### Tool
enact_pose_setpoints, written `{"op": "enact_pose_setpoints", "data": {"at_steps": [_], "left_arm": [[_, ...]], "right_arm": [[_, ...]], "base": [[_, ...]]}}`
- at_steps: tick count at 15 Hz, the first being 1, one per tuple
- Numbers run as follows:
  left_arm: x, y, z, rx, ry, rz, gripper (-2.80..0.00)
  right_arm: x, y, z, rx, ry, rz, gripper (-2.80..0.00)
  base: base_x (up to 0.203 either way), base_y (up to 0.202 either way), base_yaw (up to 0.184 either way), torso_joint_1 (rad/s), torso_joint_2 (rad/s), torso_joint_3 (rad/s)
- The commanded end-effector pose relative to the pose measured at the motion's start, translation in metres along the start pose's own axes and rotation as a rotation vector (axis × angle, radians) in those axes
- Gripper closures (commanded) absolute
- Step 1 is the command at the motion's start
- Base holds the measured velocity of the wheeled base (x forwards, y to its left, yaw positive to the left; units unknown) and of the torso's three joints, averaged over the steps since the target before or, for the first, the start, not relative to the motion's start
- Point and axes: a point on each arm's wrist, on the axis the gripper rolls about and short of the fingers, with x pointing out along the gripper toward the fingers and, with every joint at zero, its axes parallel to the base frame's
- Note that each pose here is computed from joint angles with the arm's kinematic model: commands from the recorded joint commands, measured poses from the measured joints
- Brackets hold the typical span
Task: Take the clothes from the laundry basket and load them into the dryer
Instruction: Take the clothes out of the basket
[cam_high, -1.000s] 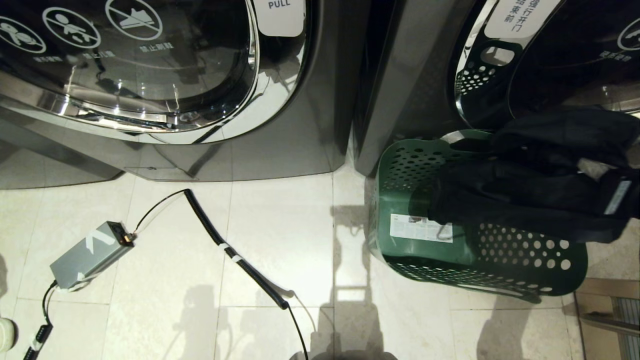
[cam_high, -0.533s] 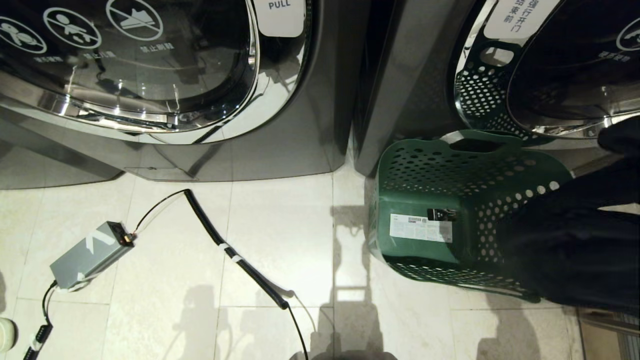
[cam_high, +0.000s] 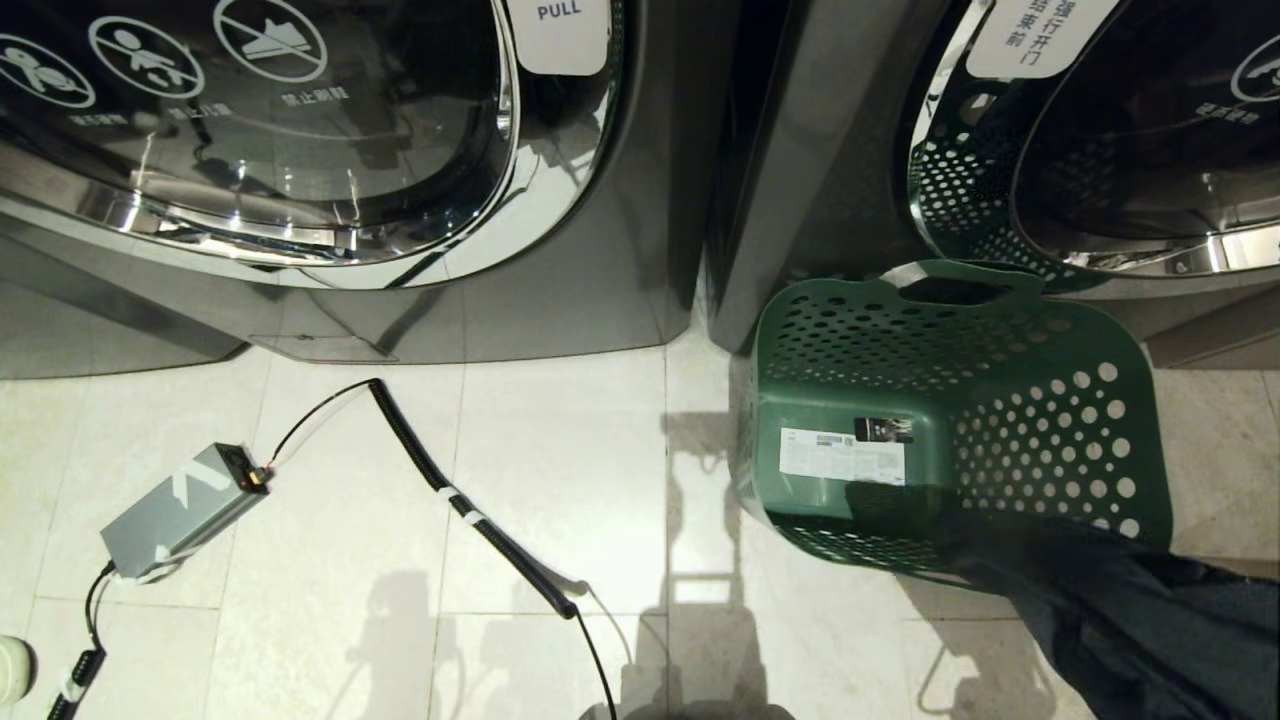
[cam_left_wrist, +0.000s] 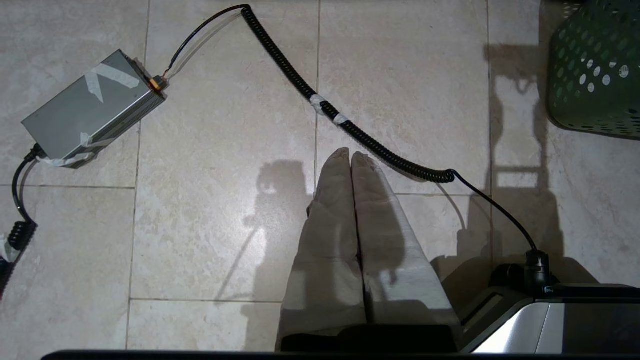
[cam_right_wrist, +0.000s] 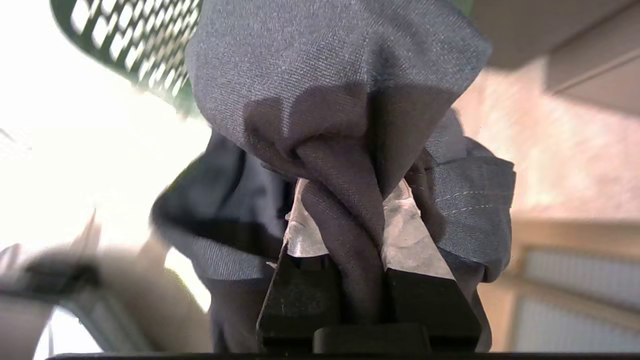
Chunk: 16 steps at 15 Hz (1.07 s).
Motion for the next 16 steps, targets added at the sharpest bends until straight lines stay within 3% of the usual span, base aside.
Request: {"op": "enact_pose_setpoints", "data": {"at_steps": [1,3,11,16], "left_arm": [[-0.0001,0.0,0.0,0.0,-0.002,0.001,0.0],[-0.0001,0.0,0.0,0.0,-0.002,0.001,0.0],[-0.0001,0.0,0.0,0.0,-0.002,0.001,0.0],[-0.0001,0.0,0.0,0.0,-0.002,0.001,0.0]], "right_arm": [[-0.0125,0.004,-0.0156,-0.003,-0.048,0.003,0.0],[-0.0127,0.0055,-0.0234,0.013,0.025,0.026,0.0],[-0.0126,0.0055,-0.0239,0.086,0.028,0.021,0.0],[-0.0126,0.0055,-0.024,0.084,0.03,0.021,0.0]], "base": [[0.0,0.0,0.0,0.0,0.0,0.0],[0.0,0.0,0.0,0.0,0.0,0.0],[0.0,0.0,0.0,0.0,0.0,0.0],[0.0,0.0,0.0,0.0,0.0,0.0]]}}
